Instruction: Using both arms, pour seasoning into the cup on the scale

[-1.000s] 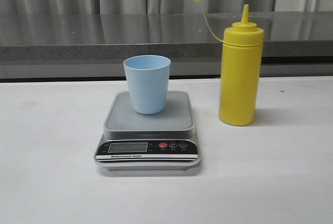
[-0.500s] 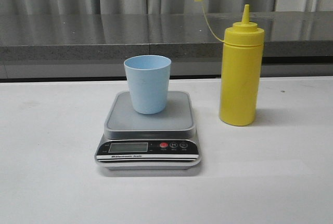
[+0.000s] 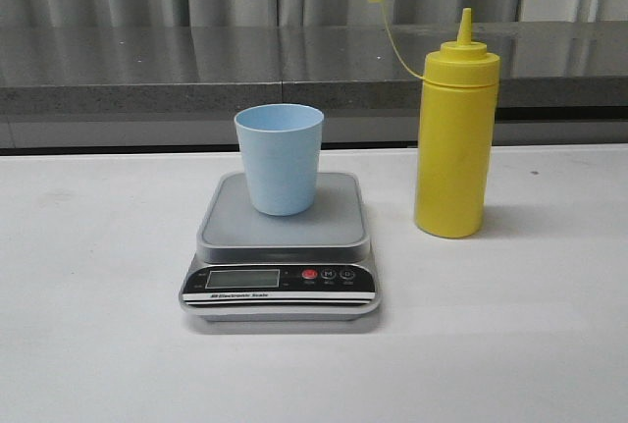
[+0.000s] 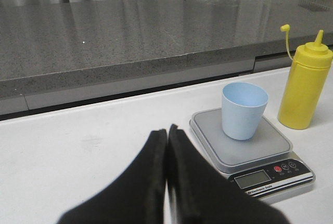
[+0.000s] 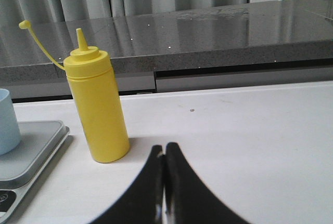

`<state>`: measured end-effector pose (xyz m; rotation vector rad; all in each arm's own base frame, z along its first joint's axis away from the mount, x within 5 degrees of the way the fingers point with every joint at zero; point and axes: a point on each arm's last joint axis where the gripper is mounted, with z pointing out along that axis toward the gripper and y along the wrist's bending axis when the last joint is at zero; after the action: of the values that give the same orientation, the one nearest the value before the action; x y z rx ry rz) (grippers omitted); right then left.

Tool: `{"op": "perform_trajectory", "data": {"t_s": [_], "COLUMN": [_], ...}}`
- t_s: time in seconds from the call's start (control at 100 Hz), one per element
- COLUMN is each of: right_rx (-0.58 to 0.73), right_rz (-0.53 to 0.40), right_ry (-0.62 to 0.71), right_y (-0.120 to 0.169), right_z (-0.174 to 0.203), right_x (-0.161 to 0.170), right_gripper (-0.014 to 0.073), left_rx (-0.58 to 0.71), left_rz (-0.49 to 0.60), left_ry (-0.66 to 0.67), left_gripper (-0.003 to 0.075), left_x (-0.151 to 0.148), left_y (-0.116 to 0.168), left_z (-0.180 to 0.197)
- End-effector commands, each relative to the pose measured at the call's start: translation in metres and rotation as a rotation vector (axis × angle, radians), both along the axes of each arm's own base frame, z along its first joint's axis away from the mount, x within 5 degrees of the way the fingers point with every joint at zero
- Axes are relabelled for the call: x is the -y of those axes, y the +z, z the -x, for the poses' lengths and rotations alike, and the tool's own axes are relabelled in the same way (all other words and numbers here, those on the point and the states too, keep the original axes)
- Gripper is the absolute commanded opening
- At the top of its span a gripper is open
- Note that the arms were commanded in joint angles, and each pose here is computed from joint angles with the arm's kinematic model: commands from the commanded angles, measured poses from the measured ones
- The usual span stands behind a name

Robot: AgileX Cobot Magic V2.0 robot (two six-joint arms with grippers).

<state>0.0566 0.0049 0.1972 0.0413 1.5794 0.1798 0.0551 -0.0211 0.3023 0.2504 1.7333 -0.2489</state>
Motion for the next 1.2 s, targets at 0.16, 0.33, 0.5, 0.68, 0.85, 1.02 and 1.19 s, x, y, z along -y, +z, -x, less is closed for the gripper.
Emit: {"op": "perform_trajectory", "data": {"t_s": [0.16, 0.33, 0.5, 0.68, 0.85, 1.02, 1.19], "right_rx": [0.118, 0.118, 0.118, 0.118, 0.118, 0.118, 0.118], "right_rz": [0.007, 0.007, 0.007, 0.007, 0.007, 0.007, 0.007], "right_ry": [-0.005, -0.005, -0.005, -0.005, -0.005, -0.005, -0.005], "right_y": [0.015, 0.015, 0.015, 0.015, 0.015, 0.015, 0.015], "right_z": [0.003, 0.003, 0.003, 0.003, 0.003, 0.003, 0.003], "right_x": [0.0, 0.0, 0.0, 0.0, 0.0, 0.0, 0.0], "right_gripper": [-0.0068, -0.0068, -0.0068, -0.0068, -0.0068, -0.0068, -0.0068], "left_rx": [0.073, 0.073, 0.072, 0.123, 0.199, 0.212, 0.228], "left_rz": [0.041, 0.041, 0.029, 0.05, 0.047, 0.041, 0.009], "left_ry": [0.015, 0.015, 0.017, 0.126, 0.224, 0.305, 0.376], "left_gripper": [-0.002, -0.002, -0.002, -0.002, -0.002, -0.002, -0.002], "left_x": [-0.001, -0.001, -0.001, -0.008, -0.015, -0.021, -0.025], "left_y": [0.014, 0.014, 0.012, 0.0, -0.019, -0.036, -0.061], "left_z": [-0.001, -0.001, -0.001, -0.007, -0.015, -0.009, -0.005]}}
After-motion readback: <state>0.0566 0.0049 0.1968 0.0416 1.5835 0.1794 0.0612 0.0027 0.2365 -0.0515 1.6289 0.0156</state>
